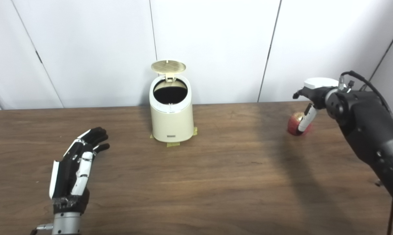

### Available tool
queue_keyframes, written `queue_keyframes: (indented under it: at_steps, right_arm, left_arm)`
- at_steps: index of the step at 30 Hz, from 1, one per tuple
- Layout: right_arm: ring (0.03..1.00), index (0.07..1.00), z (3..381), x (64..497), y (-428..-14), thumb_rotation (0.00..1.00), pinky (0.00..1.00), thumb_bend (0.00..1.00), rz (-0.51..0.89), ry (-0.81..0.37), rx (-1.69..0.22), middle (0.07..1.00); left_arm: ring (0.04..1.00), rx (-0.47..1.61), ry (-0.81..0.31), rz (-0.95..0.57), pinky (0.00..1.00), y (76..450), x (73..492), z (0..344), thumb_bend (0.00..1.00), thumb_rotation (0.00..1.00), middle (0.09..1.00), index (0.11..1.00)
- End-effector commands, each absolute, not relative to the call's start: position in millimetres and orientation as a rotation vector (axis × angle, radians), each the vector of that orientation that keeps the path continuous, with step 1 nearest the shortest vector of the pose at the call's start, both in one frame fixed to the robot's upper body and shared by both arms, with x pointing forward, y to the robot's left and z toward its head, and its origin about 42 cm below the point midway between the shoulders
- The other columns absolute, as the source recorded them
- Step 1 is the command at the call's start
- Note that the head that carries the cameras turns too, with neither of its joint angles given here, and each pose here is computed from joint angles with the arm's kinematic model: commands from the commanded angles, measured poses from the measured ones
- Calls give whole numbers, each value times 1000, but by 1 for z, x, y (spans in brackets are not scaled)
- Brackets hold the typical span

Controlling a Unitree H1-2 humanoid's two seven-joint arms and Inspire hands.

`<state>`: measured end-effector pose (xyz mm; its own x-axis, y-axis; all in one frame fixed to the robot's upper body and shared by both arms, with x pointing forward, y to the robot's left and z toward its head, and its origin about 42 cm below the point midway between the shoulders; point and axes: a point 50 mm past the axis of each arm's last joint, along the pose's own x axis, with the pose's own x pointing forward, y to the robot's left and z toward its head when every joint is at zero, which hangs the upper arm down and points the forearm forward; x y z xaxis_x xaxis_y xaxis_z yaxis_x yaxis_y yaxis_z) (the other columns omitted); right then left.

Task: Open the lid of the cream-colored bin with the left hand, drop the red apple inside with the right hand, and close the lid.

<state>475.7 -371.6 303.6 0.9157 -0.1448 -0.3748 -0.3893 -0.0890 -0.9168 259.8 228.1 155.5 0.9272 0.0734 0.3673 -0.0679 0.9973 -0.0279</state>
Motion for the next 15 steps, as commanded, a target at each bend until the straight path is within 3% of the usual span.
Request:
queue_keyframes:
  at_steps: [1,5,8,15]
  right_arm:
    - [940,855,339,486,-372,305,634,1000,130,321,-1698,968]
    - [905,858,326,494,-376,329,642,1000,164,351,-1647,958]
    - [872,859,317,497,-376,294,637,1000,178,349,-1652,943]
    - [888,882,305,495,-371,291,694,995,179,384,-1621,960]
  left_arm:
    - [793,-15,-463,61,736,225,262,171,156,571,790,761]
    - [789,-18,-476,66,731,226,262,172,159,538,785,757]
    - [779,-23,-484,77,722,226,263,172,162,499,777,746]
    - [772,-19,-482,92,710,226,261,173,160,480,770,734]
